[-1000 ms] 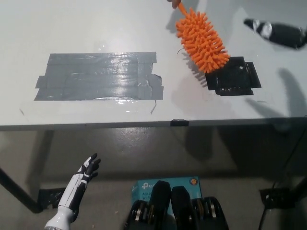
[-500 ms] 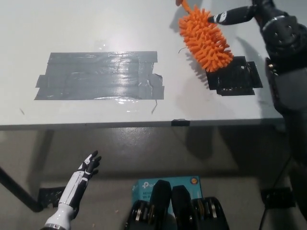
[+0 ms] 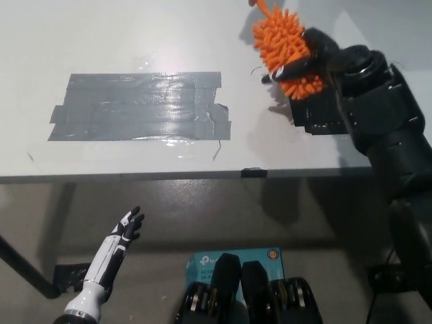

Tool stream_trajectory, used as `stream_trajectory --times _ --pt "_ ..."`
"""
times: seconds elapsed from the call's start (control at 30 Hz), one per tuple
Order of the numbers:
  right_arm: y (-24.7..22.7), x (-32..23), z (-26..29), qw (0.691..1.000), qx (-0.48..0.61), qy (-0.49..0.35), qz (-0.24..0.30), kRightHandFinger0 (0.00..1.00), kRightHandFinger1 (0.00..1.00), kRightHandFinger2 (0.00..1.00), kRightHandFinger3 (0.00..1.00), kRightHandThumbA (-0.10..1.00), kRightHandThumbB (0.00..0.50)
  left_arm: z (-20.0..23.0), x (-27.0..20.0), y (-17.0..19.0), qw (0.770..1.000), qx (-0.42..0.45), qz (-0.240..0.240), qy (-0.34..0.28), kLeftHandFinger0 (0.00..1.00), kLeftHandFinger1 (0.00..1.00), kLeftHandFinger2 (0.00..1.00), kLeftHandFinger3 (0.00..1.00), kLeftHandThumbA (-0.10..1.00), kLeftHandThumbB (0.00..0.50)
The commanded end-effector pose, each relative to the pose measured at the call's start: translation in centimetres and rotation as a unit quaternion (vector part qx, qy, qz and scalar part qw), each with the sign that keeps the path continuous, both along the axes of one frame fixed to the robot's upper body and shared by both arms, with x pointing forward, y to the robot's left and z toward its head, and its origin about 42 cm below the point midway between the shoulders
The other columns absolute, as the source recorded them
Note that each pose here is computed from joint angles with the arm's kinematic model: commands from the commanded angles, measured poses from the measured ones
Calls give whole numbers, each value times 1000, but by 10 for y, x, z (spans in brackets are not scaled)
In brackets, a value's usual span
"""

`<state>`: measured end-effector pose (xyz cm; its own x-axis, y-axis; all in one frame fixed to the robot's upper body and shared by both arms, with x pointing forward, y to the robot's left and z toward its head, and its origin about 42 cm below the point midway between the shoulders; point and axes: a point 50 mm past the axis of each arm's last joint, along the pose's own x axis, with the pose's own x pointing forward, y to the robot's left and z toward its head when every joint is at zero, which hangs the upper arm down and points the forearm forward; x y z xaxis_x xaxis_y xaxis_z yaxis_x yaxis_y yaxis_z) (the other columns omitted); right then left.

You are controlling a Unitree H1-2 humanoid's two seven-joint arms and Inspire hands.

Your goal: A person hands an oraange duster to the robot and the robot grabs it with its right hand and places it on the black marked spot infron tof it on the desk

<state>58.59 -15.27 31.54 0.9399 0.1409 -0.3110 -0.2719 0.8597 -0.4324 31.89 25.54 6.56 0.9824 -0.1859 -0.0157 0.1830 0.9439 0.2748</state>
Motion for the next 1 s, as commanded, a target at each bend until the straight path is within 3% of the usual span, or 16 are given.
stream_trajectory --times 0.0,0.1,0.23,0.27,0.3,0.33,0.37,0.4,0.43,0.47,0.5,0.53,0.57,0.6,0.7,0.97 --pt "10 8 36 997 38 -55 37 1000 1000 1000 1000 1000 371 18 11 1 999 6 -17 -37 1000 1000 1000 1000 1000 258" --pt "6 9 26 997 36 -44 47 1000 1000 1000 1000 1000 392 20 13 0 999 7 -18 -38 1000 1000 1000 1000 1000 262" --pt "4 8 17 998 36 -26 45 1000 1000 1000 1000 977 372 22 14 -1 999 5 -20 -38 1000 1000 1000 1000 1000 258" --pt "3 8 16 998 47 -19 34 1000 1000 1000 1000 817 385 22 14 -1 999 3 -21 -38 1000 1000 1000 1000 1000 256" --pt "2 9 16 998 55 -16 26 1000 1000 1000 1000 768 384 23 15 -1 999 3 -22 -39 1000 1000 1000 1000 1000 255" --pt "1 9 17 996 84 -9 -5 651 655 876 1000 341 300 24 17 -1 999 3 -24 -40 1000 1000 1000 1000 1000 246" --pt "0 10 17 996 94 -8 -12 385 469 835 1000 290 314 24 17 -1 999 3 -24 -41 1000 1000 1000 1000 1000 245" --pt "0 10 19 995 93 -13 -21 77 105 403 1000 83 298 24 17 -1 999 6 -27 -43 1000 1000 1000 1000 1000 232" --pt "-1 10 21 996 80 -28 -24 15 21 236 768 -63 303 26 19 -1 998 9 -29 -46 1000 1000 1000 1000 1000 228" --pt "-1 11 24 996 65 -51 -32 3 32 311 603 -93 280 27 20 -1 998 10 -31 -48 1000 1000 1000 1000 1000 221" --pt "-2 11 25 995 63 -60 -38 1 61 412 574 -99 272 27 20 -1 998 8 -30 -47 1000 1000 1000 1000 1000 220" --pt "-2 11 25 994 69 -68 -41 0 148 519 454 -100 237 27 20 -1 998 8 -30 -47 1000 1000 1000 1000 1000 214" --pt "-3 11 26 994 74 -74 -43 0 230 653 516 -100 242 28 21 -1 998 9 -30 -47 1000 1000 1000 1000 1000 213" --pt "-5 11 29 990 97 -88 -47 0 362 849 674 -100 224 28 21 -3 998 9 -32 -47 1000 1000 1000 1000 1000 196" --pt "-5 9 36 983 147 -101 -46 0 367 854 863 -100 228 27 21 -3 998 8 -37 -49 1000 1000 1000 1000 1000 176" --pt "-9 -23 104 945 253 -208 -9 0 463 920 938 -100 209 30 25 -1 998 3 -34 -45 1000 1000 1000 1000 1000 189"
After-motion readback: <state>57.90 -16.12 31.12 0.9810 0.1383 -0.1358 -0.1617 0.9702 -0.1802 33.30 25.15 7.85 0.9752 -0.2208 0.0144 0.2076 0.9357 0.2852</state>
